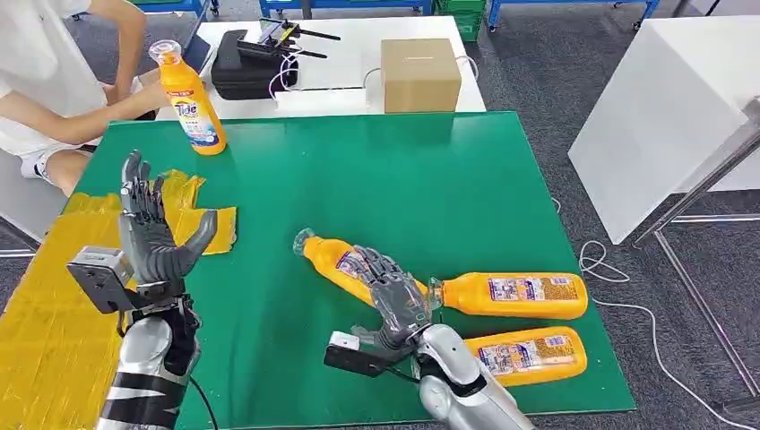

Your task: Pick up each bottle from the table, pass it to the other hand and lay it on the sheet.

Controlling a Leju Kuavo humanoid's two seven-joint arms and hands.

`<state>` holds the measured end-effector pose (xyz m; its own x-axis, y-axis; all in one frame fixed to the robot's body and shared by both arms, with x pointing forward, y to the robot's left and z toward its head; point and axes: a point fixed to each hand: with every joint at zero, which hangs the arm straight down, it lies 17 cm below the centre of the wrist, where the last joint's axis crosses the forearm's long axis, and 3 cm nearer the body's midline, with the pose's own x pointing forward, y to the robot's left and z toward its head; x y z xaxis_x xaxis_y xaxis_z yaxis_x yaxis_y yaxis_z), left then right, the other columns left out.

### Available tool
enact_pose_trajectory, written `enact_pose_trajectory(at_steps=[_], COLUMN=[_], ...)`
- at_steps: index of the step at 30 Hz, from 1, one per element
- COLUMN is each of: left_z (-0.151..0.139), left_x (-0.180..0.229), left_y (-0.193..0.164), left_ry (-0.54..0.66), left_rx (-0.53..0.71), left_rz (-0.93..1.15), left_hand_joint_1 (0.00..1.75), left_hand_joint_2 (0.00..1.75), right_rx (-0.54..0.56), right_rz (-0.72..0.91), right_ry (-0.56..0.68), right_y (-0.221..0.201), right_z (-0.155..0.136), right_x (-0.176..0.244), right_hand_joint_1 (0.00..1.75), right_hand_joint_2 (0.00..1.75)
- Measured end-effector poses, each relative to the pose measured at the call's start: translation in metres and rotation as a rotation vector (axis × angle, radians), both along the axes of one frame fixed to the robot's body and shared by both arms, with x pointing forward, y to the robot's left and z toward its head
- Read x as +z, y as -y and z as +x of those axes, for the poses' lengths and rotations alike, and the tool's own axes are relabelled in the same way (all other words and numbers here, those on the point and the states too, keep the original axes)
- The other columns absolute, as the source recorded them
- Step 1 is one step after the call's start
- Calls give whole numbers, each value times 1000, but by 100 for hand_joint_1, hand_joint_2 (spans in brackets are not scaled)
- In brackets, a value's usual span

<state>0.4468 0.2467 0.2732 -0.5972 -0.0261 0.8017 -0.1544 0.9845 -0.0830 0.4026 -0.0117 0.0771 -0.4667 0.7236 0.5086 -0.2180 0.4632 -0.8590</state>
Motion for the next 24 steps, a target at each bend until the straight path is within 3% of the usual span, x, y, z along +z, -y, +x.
enact_pose_trajectory(at_steps=[11,24], left_z=[0,1], left_x=[1,3], left_y=[-2,-1], left_ry=[5,6], left_rx=[11,9], left_rz=[-1,-1], left_hand_joint_1=[0,0], left_hand_joint_2=[175,175], right_rx=[-6,-242], right_rz=[130,45], right_ry=[44,-60], right_y=[3,62], right_z=[-3,34], right_x=[31,-1], right_hand_joint_1=[0,0], right_hand_joint_2=[175,175])
